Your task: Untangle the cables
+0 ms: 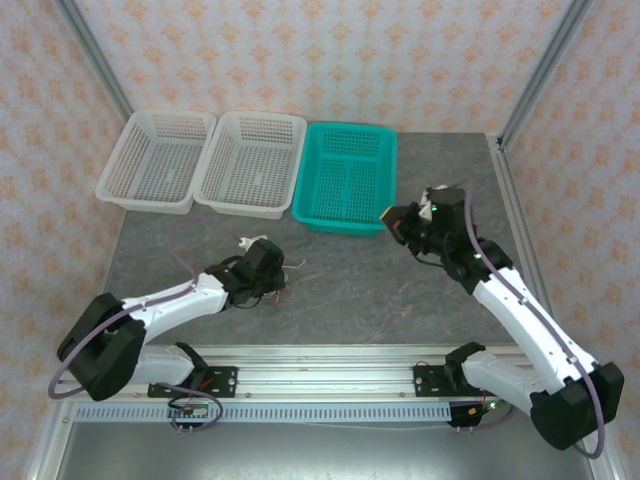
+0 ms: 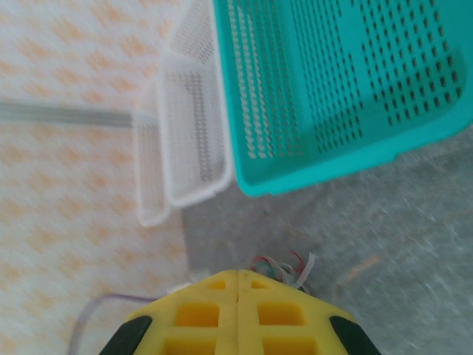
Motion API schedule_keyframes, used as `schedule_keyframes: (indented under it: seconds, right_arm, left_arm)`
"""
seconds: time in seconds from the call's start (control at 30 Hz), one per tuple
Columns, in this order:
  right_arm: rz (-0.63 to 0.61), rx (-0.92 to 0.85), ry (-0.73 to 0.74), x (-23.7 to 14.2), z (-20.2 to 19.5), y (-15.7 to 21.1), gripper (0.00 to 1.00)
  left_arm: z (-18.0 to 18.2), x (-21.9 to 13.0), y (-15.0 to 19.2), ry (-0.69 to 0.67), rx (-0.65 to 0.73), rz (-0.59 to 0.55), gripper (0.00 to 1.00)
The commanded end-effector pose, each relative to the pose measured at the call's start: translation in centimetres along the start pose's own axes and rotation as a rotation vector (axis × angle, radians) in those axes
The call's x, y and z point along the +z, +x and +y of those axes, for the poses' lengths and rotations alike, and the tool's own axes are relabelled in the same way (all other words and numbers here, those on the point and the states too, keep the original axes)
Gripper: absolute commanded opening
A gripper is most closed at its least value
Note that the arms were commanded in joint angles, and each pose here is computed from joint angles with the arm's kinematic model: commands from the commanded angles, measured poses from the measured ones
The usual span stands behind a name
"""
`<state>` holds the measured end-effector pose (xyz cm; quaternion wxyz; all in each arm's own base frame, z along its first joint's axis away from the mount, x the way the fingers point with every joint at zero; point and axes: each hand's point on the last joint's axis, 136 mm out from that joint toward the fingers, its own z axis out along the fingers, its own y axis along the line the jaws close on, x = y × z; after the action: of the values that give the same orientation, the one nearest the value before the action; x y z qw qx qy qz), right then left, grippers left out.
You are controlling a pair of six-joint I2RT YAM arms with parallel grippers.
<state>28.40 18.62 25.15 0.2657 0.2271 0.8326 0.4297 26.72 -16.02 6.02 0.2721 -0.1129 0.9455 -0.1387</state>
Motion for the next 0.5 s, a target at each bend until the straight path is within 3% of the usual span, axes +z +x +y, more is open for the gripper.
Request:
schedule_keyframes:
  seconds: [0.0, 0.13, 0.23, 0.47]
  right_arm:
    - [0.077, -0.130, 0.090, 2.6, -3.0, 4.7, 0.21]
    - [0.111, -0.161, -0.130, 5.9, -1.7, 9.5, 0.43]
    - [0.148, -0.307, -0.255, 6.8, -0.9, 12.8, 0.63]
    - [0.114, -0.545, -0.460, 7.9, 1.6, 15.7, 0.80]
  left_arm:
    - [-3.8, -2.1, -1.5, 0.182, -0.075, -0.003, 0.00]
    - [-5.8, -3.3, -2.8, 0.252, -0.253, 0.002, 0.00]
    - [-6.1, -3.7, -3.2, 0.260, -0.352, 0.007, 0.00]
    - [-8.0, -5.1, -4.4, 0.365, -0.489, 0.010, 0.00]
